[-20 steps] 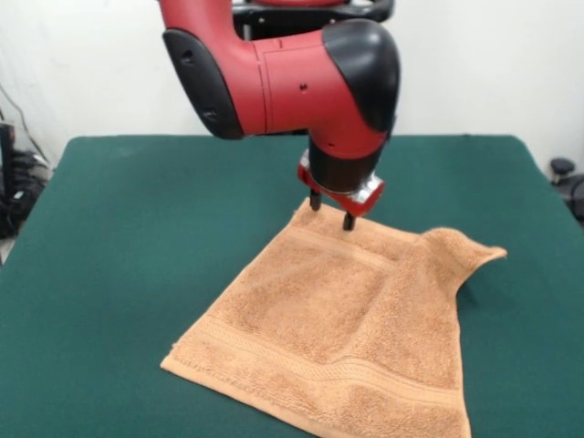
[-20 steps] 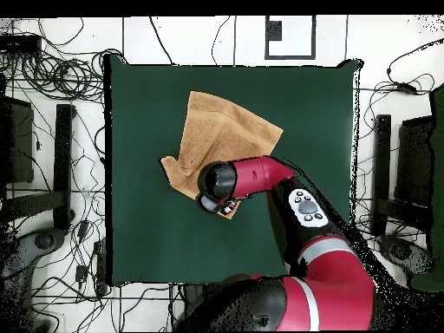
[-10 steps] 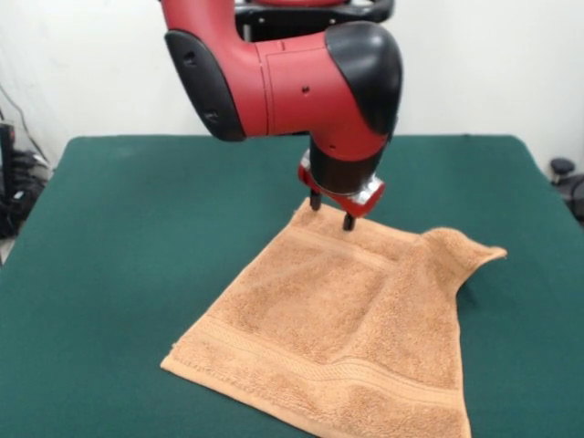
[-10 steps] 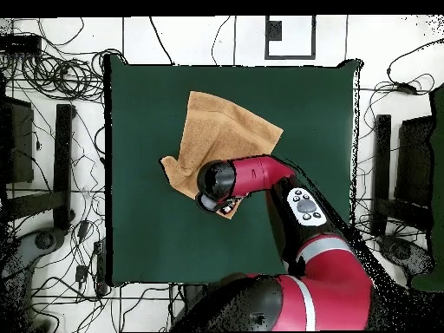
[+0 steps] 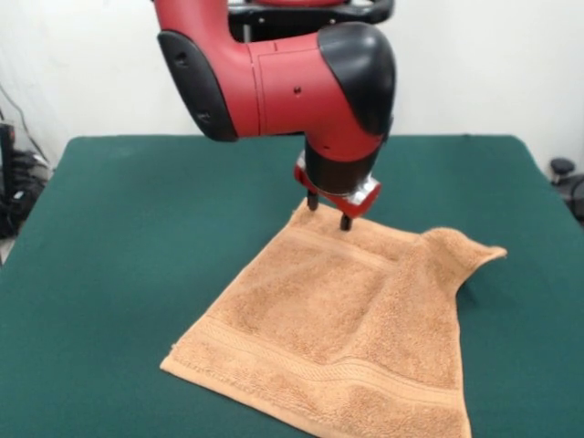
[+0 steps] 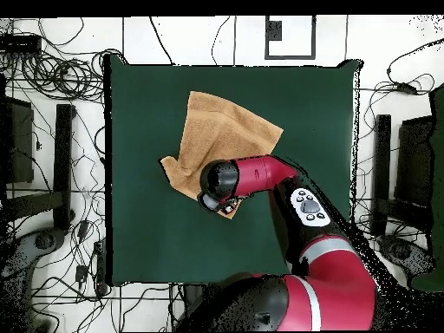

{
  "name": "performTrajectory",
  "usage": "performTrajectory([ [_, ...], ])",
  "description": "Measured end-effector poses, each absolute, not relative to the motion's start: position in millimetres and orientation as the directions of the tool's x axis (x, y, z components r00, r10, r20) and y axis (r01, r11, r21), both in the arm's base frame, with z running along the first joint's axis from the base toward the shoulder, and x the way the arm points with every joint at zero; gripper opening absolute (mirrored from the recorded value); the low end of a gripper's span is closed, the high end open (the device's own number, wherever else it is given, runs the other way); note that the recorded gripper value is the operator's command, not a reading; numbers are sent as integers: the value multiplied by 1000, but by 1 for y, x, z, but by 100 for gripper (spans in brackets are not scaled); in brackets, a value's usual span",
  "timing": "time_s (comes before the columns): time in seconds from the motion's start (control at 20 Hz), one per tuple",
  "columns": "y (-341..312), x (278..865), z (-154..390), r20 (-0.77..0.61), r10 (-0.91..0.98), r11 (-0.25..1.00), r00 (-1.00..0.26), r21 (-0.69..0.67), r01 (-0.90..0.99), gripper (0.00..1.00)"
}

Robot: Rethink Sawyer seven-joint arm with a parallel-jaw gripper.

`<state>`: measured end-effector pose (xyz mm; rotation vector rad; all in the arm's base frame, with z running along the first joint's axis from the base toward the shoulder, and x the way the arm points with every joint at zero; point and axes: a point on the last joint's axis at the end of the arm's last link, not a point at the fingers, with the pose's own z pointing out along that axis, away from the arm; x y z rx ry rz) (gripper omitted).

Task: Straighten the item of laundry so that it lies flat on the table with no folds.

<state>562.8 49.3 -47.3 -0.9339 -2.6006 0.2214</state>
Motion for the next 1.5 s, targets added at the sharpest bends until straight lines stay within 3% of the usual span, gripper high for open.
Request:
performTrajectory([
  [0.85, -28, 557, -46, 298, 730, 683, -615, -272, 678, 100],
  [1.5, -45, 551, -43, 278, 728, 685, -627, -282, 671, 100],
])
